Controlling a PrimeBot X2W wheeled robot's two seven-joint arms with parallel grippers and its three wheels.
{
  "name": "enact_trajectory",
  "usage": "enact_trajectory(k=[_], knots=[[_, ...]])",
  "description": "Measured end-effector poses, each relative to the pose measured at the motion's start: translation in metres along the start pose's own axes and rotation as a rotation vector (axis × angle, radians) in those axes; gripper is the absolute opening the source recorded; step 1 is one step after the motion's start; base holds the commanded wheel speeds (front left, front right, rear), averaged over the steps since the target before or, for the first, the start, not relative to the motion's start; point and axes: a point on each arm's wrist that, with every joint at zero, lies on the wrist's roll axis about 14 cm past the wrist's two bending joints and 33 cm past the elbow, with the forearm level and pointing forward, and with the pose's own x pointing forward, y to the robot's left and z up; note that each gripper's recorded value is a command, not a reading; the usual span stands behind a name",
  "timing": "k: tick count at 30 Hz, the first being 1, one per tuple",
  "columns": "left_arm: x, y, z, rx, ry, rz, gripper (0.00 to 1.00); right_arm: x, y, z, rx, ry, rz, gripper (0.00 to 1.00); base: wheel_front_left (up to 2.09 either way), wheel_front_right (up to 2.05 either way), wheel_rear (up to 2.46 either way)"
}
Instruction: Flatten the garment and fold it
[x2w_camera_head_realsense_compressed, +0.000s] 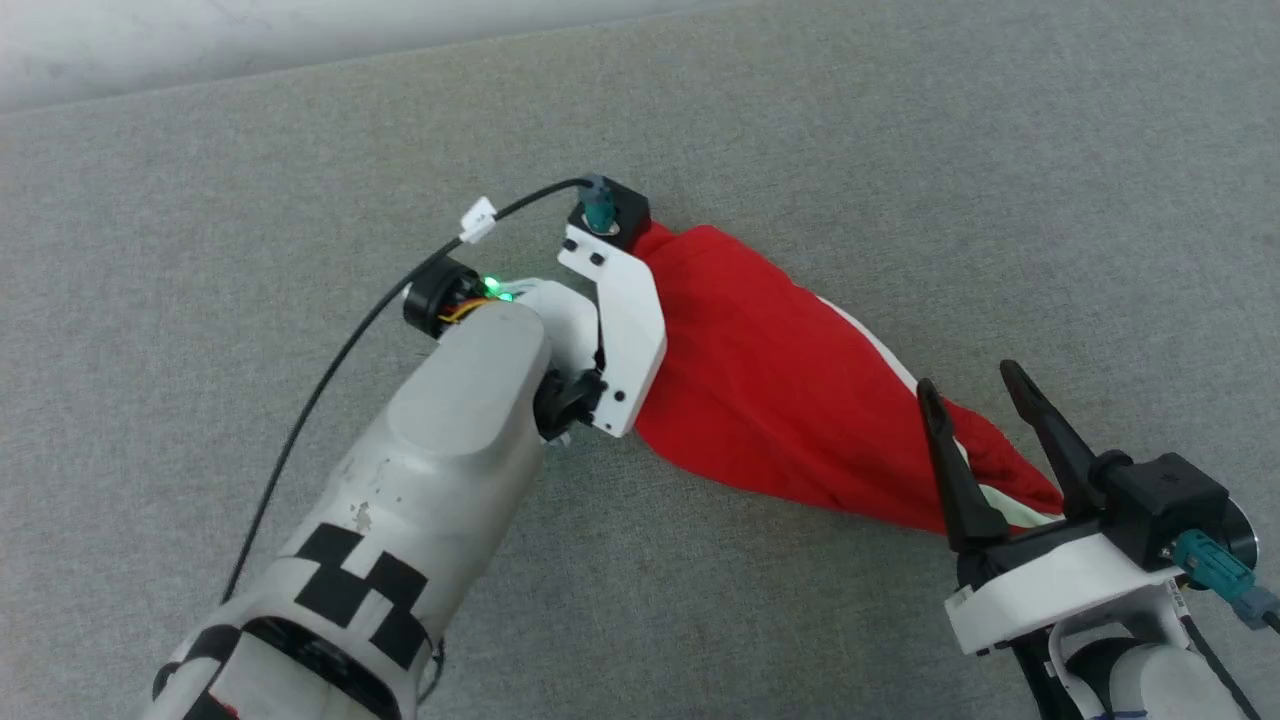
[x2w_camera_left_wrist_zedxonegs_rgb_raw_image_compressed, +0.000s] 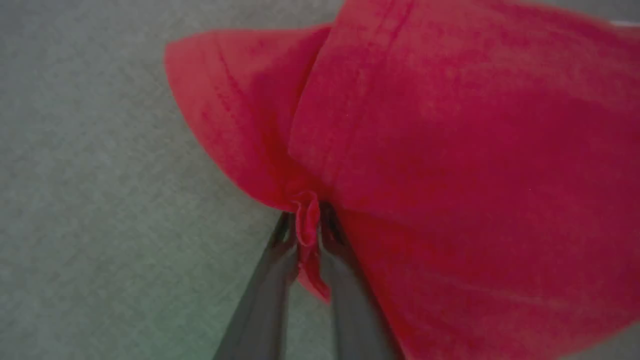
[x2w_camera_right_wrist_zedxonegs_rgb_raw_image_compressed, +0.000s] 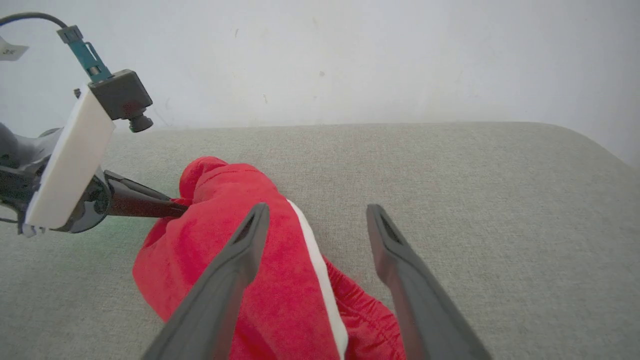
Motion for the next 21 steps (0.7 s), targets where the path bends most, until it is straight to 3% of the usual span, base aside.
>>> enact_trajectory(k=[7,12,15,21], knots=[[-0.015,0.0,0.015,-0.02,-0.168,0.0,0.0,0.0,-0.003,0.003,0.005,-0.016,-0.008,1.0,0.0,0.0,0.0],[-0.051,0.028,0.016,-0.073,-0.357,0.063,0.0,0.0,0.001,0.008,0.018,-0.034,0.007,1.0,0.0,0.0,0.0],[-0.077,0.05,-0.009,-0.159,-0.428,0.149,0.0,-0.002,0.008,0.008,0.023,-0.034,0.03,1.0,0.0,0.0,0.0],[-0.133,0.065,-0.109,-0.411,-0.418,0.342,0.0,-0.008,0.022,0.016,0.024,-0.058,0.071,1.0,0.0,0.0,0.0]])
